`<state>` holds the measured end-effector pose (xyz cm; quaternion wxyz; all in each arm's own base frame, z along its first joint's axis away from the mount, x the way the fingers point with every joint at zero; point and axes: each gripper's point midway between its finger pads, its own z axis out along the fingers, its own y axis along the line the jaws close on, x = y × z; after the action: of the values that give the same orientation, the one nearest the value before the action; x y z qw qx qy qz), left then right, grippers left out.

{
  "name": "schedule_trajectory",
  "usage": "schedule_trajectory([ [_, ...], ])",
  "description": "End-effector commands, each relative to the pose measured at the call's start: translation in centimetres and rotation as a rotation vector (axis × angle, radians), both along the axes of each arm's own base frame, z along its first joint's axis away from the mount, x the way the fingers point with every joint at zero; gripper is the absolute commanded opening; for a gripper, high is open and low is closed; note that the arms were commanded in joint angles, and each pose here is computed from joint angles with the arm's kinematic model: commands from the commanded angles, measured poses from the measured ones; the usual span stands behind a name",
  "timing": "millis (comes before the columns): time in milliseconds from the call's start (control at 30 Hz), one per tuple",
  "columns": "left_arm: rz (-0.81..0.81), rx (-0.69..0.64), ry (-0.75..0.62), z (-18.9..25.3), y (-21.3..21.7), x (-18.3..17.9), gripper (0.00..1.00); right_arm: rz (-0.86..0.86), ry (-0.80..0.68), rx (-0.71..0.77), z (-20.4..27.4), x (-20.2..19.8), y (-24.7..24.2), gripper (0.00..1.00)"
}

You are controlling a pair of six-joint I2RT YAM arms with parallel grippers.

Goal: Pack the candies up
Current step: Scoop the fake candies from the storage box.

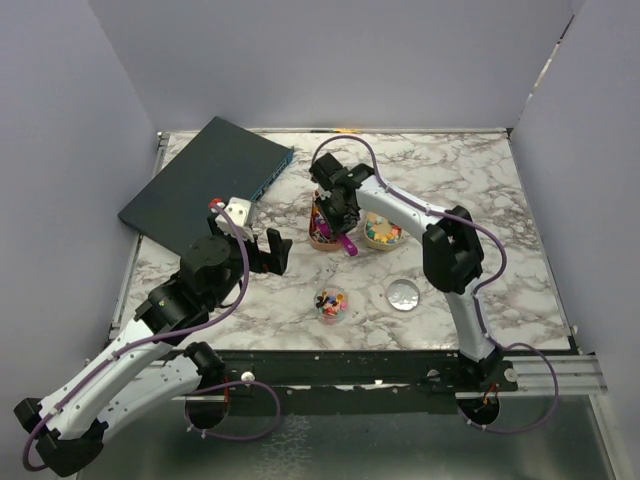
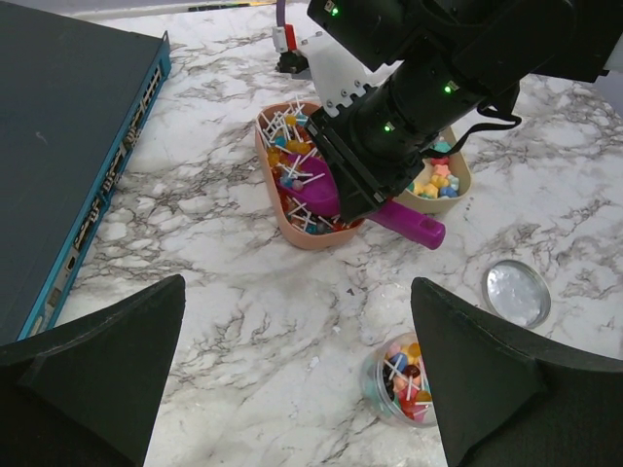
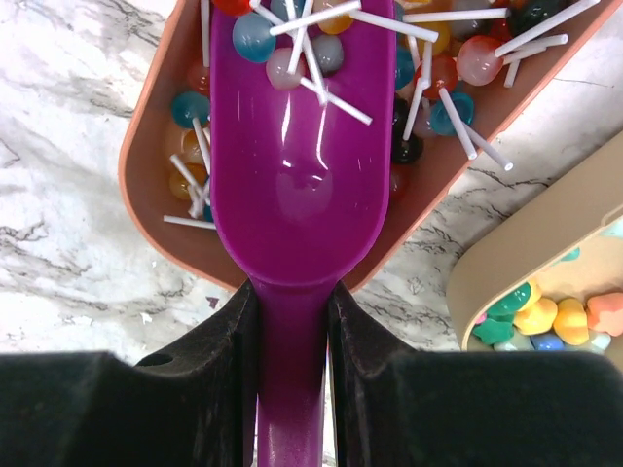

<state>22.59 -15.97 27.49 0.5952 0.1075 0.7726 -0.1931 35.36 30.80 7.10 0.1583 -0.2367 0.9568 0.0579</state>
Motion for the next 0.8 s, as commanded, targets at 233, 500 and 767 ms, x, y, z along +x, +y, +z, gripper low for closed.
schedule_trajectory([
  [233, 0.016, 0.025, 0.009, -0.7, 0.3, 0.1, 0.99, -0.095, -0.048, 0.000, -2.0, 1.2, -0.3, 0.00],
  [500, 0.018, 0.028, 0.011, -0.8, 0.3, 0.2, 0.99, -0.105, -0.075, -0.003, -2.8, 1.8, -0.4, 0.01],
  [767, 0.019, 0.029, 0.013, -0.9, 0.3, 0.2, 0.99, -0.095, -0.084, -0.014, -4.0, 1.6, -0.8, 0.00],
])
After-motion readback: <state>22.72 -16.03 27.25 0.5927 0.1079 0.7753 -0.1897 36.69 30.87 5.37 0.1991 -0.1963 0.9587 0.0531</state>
